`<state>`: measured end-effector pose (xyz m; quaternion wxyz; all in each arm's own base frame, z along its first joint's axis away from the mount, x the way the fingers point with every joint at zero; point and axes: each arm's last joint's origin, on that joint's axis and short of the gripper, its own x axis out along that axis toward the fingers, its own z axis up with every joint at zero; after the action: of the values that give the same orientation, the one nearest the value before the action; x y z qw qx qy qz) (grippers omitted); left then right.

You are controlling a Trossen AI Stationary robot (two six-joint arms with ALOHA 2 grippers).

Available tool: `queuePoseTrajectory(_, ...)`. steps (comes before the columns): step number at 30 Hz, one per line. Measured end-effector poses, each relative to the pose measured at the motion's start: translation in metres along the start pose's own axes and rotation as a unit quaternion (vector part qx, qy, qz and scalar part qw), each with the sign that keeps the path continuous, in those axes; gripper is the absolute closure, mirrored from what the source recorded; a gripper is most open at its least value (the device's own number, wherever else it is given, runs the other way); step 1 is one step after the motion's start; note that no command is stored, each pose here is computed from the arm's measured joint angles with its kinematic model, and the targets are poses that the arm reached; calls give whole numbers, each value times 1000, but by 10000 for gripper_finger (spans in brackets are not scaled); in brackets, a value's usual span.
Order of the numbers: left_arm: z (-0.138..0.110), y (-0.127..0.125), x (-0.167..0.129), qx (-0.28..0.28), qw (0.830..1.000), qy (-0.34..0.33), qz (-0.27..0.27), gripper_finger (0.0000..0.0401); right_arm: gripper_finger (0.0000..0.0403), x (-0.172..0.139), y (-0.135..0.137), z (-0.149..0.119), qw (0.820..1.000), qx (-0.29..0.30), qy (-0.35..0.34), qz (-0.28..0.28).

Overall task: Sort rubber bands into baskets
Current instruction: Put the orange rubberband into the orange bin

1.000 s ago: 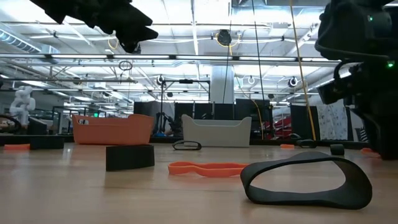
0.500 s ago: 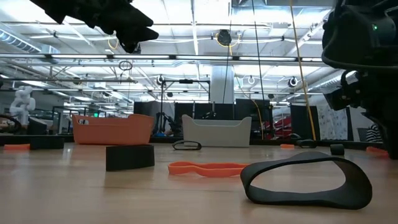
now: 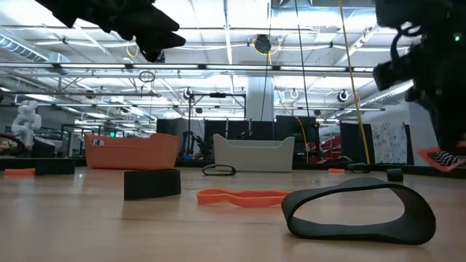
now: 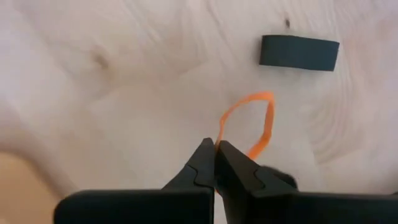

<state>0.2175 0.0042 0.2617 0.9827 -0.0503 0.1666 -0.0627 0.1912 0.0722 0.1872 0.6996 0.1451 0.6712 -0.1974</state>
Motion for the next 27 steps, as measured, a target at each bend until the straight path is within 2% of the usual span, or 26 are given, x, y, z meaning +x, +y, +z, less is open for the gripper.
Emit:
queuePoseTrajectory(7,-3,0,0,-3,1000,13,1,223,400,-24,-10,-9,996,55,-30,64)
queuePoseTrajectory(11,-3,0,0,-3,1000,14,1,223,384,-29,-11,-12,993,79,-35,79)
queuePoseTrajectory(23,-3,0,0,-3,1000,14,1,223,262,-27,-7,-13,993,83,-30,75)
queuePoseTrajectory(27,-3,0,0,-4,1000,15,1,223,232,-24,-7,-13,992,90,-35,79)
